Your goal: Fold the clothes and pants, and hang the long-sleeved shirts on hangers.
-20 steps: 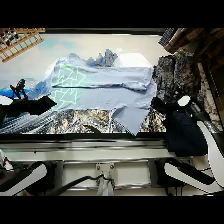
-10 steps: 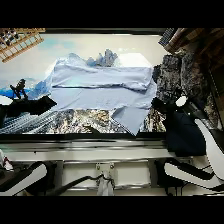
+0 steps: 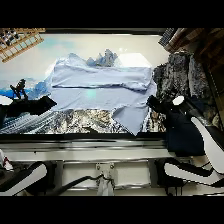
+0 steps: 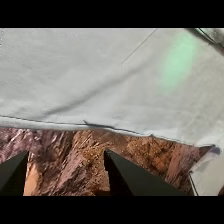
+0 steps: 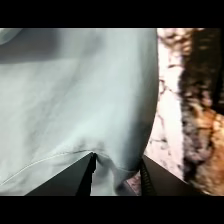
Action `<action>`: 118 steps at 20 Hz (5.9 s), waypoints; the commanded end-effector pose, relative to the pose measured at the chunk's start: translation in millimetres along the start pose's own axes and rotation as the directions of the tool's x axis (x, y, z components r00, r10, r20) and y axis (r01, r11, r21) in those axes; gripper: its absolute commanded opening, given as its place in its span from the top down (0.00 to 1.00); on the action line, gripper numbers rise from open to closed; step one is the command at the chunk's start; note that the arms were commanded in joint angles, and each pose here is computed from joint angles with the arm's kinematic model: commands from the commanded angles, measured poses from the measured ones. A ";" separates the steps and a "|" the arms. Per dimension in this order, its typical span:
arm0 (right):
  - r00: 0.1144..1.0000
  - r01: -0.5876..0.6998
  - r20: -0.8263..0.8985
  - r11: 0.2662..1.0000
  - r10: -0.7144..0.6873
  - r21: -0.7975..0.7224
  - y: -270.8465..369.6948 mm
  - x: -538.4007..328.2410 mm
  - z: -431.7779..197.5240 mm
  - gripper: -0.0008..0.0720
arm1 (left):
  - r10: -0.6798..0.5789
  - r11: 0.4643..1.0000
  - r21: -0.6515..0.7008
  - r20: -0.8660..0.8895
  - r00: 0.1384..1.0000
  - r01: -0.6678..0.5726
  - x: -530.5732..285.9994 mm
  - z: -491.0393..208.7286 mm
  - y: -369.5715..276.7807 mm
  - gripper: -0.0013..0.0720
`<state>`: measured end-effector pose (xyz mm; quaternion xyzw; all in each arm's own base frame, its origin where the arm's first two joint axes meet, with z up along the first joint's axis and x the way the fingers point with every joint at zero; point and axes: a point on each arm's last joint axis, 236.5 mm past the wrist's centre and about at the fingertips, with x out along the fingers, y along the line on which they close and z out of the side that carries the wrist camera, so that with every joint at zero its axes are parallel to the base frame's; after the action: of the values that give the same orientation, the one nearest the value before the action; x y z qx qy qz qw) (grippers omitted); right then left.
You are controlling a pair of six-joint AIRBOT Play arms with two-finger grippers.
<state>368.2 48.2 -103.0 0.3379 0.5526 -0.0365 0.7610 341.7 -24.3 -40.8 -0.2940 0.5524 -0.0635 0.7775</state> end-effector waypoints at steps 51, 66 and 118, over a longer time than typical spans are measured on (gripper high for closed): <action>0.995 -0.008 -0.098 0.998 0.002 -0.060 6.7 -7.7 -27.3 0.96 | -0.034 0.956 -0.292 0.029 0.999 0.041 53.4 15.8 39.7 0.97; 0.940 -0.082 -0.340 0.964 -0.010 -0.254 8.3 -92.8 -163.1 0.96 | 0.191 0.977 -0.082 -0.068 0.979 -0.197 -46.4 -45.8 73.7 0.97; 0.972 -0.161 -0.199 0.970 0.123 -0.183 41.4 20.4 57.0 0.04 | -0.055 0.995 0.098 0.200 0.978 0.036 -5.1 144.0 -51.2 0.38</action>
<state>431.1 50.1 -87.6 0.2806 0.6134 0.1065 0.7305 481.1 5.2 19.0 -0.2730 0.4574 -0.0629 0.8440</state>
